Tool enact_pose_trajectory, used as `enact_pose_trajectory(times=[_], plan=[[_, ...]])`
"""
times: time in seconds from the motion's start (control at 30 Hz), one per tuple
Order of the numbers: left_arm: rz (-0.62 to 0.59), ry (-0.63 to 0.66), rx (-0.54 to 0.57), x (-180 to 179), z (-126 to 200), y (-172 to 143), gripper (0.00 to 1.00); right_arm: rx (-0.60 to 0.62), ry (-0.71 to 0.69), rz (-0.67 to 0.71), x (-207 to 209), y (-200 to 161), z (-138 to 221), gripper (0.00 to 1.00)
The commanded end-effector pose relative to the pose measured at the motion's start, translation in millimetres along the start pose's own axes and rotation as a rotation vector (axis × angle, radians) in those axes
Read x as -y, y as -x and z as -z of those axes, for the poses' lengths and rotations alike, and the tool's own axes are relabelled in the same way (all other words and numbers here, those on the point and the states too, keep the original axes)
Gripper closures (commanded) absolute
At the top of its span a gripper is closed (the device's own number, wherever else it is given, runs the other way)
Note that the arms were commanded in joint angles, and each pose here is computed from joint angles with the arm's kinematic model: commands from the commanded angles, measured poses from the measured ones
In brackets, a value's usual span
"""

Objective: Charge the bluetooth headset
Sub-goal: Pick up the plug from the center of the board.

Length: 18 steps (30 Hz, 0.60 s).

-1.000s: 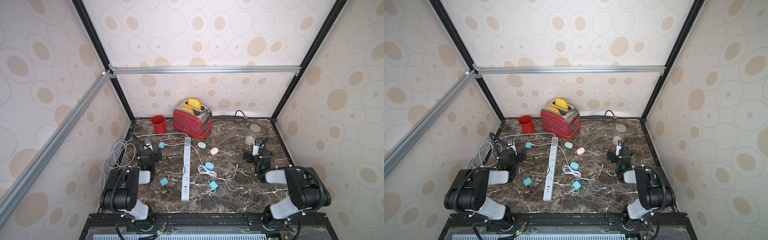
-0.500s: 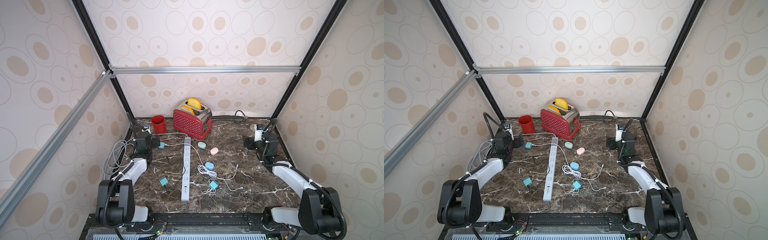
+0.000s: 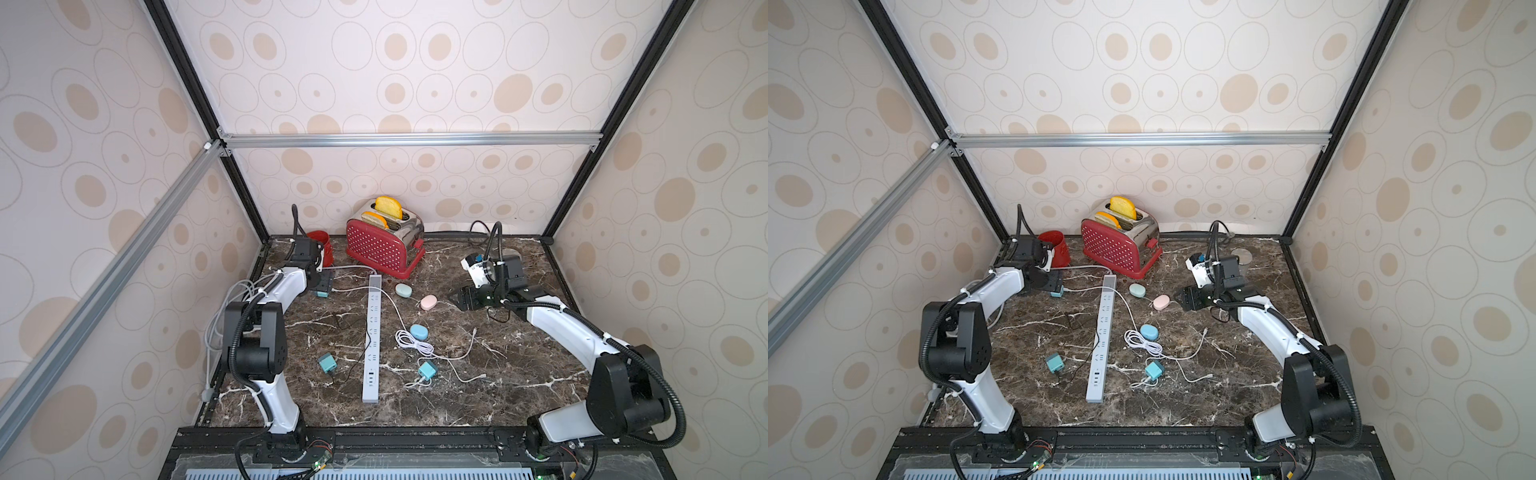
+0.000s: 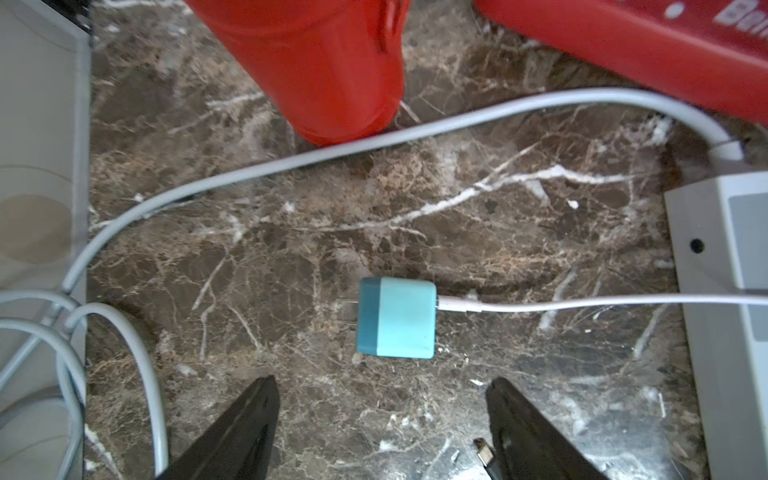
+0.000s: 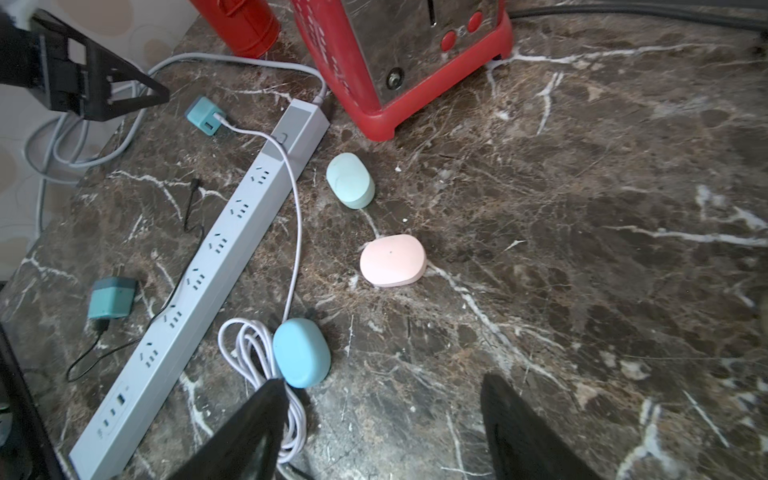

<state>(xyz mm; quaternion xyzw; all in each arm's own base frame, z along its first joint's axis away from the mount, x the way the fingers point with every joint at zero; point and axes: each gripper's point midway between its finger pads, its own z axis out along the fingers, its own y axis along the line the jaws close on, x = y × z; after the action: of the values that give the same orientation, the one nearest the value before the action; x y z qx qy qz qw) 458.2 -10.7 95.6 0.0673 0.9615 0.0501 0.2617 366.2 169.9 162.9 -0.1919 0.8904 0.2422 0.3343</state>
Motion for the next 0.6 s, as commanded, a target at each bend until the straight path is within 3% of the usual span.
enact_pose_trajectory(times=[0.0,0.17,0.57], plan=[[0.000,-0.004,-0.111,9.2,4.4,-15.2,0.26,-0.065,0.050,-0.030,-9.6,-9.8,-0.3,0.26],[0.022,-0.002,-0.168,9.5,-5.1,-16.5,0.38,-0.087,0.075,-0.032,-16.1,-14.5,-2.9,0.31],[0.035,0.084,-0.222,-4.3,-19.9,-11.4,0.31,-0.120,0.056,-0.035,-12.0,-25.5,-5.8,0.28]])
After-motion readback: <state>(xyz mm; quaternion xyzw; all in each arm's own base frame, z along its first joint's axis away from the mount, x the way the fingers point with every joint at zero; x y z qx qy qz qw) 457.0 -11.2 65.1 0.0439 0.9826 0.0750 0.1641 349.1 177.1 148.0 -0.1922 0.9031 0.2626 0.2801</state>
